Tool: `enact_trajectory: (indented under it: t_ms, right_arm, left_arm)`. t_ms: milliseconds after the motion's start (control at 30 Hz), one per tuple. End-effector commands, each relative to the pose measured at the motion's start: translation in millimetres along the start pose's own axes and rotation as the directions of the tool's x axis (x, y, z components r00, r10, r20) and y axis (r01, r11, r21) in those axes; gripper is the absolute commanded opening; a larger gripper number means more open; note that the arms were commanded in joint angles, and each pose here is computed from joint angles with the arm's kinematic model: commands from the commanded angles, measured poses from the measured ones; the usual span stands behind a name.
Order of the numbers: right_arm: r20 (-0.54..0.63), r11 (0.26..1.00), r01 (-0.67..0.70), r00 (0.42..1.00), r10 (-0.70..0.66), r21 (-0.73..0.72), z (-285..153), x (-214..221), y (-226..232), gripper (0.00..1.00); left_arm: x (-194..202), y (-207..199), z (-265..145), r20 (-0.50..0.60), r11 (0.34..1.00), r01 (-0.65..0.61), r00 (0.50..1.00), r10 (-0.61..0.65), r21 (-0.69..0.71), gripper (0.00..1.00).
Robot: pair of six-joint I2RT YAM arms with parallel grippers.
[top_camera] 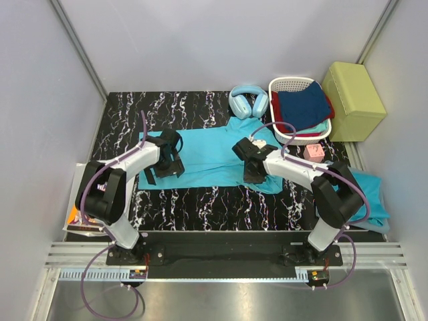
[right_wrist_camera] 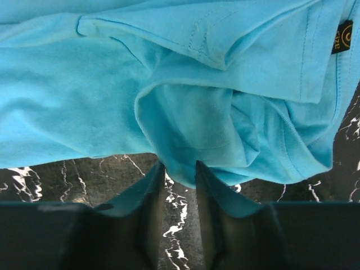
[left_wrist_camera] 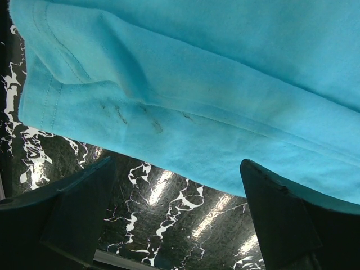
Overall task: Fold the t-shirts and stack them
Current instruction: Fold the flattened tshirt in 1/3 of the way
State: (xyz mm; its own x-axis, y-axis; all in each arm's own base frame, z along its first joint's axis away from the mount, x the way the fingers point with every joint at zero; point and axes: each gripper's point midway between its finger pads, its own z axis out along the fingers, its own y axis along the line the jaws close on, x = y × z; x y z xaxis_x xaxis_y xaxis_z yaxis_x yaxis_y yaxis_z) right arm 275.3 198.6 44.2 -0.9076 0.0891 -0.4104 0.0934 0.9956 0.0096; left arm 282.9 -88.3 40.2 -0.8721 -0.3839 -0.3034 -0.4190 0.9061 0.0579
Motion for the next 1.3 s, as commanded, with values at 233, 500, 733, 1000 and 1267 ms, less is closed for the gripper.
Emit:
enact_trajectory:
  t_ms: [233,500,733,1000,1267]
  right_arm:
    - [0.058,0.992,-0.071,0.996,0.065,0.103,-20.7,1.1,-35.7,0.00]
    - [0.231,0.936,-0.248,0.954,0.192,0.249,-71.0,-15.3,-88.3,0.00]
    - [0.177,0.891,-0.234,0.968,0.177,0.388,-70.7,-3.5,-104.7,0.00]
    - [0.115,0.823,-0.298,0.954,0.278,0.483,-70.4,11.2,-143.4,0.00]
    - [0.065,0.766,-0.403,0.900,0.431,0.502,-57.7,19.9,-172.7,0.00]
  left_arm:
    - [-8.8,-6.5,4.6,0.015,1.000,0.018,1.000,-0.018,0.001,0.99]
    - [-4.5,0.4,17.1,-0.028,0.998,0.039,0.999,-0.041,-0.045,0.99]
    - [-8.5,-0.2,18.2,-0.030,0.998,0.027,0.999,-0.029,-0.059,0.99]
    - [-12.3,4.0,17.1,-0.028,0.997,0.035,0.999,-0.037,-0.066,0.99]
    - [-12.8,2.3,17.2,-0.035,0.998,0.034,0.999,-0.036,-0.058,0.99]
